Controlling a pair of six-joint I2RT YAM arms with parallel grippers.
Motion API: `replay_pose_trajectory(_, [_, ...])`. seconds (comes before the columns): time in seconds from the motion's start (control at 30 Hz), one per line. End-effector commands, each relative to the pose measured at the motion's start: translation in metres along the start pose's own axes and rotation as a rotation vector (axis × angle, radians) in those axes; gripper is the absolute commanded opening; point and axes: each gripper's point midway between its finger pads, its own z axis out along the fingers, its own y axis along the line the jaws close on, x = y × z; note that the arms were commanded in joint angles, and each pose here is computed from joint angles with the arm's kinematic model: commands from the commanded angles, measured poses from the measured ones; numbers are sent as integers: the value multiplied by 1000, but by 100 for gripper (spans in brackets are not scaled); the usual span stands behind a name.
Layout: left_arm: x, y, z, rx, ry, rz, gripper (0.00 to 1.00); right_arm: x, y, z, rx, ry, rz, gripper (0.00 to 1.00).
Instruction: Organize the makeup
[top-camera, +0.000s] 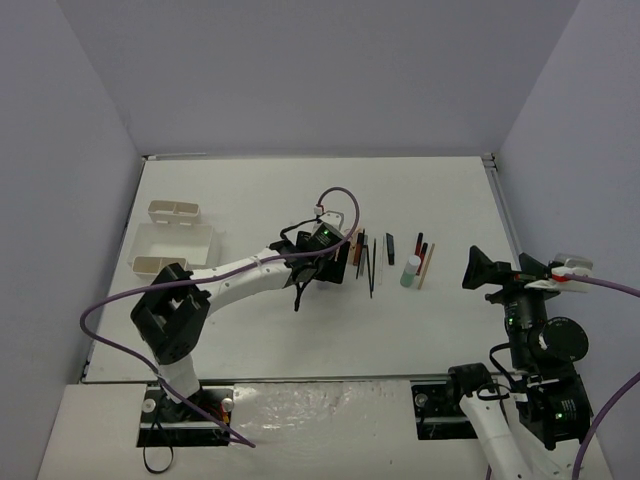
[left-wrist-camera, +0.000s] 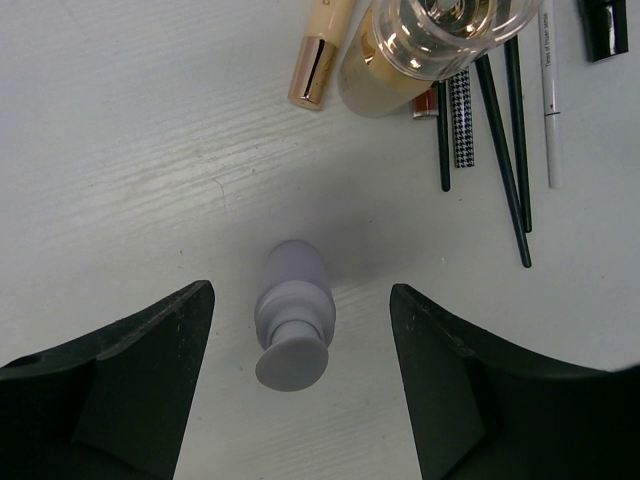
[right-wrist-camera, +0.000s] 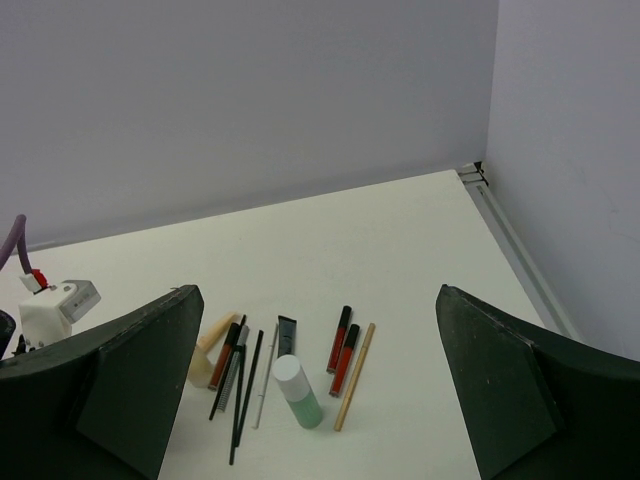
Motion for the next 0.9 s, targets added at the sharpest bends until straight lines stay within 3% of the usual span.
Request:
replay_pose_trajectory(0.0, [-34, -14, -8, 13, -87, -38, 65, -16, 1, 1, 0, -68, 12, 100])
replay_pose_trajectory(0.23, [-32, -12, -5, -3, -73, -34, 55, -17, 0, -2, 3, -76, 13, 100])
replay_pose_trajectory(0.57, [-26, -8, -2, -32, -47, -32, 50, -16, -1, -4, 2, -82, 12, 100])
replay_pose_trajectory(0.87, [-26, -8, -5, -32, -40, -34, 25, -17, -2, -5, 6, -86, 12, 100])
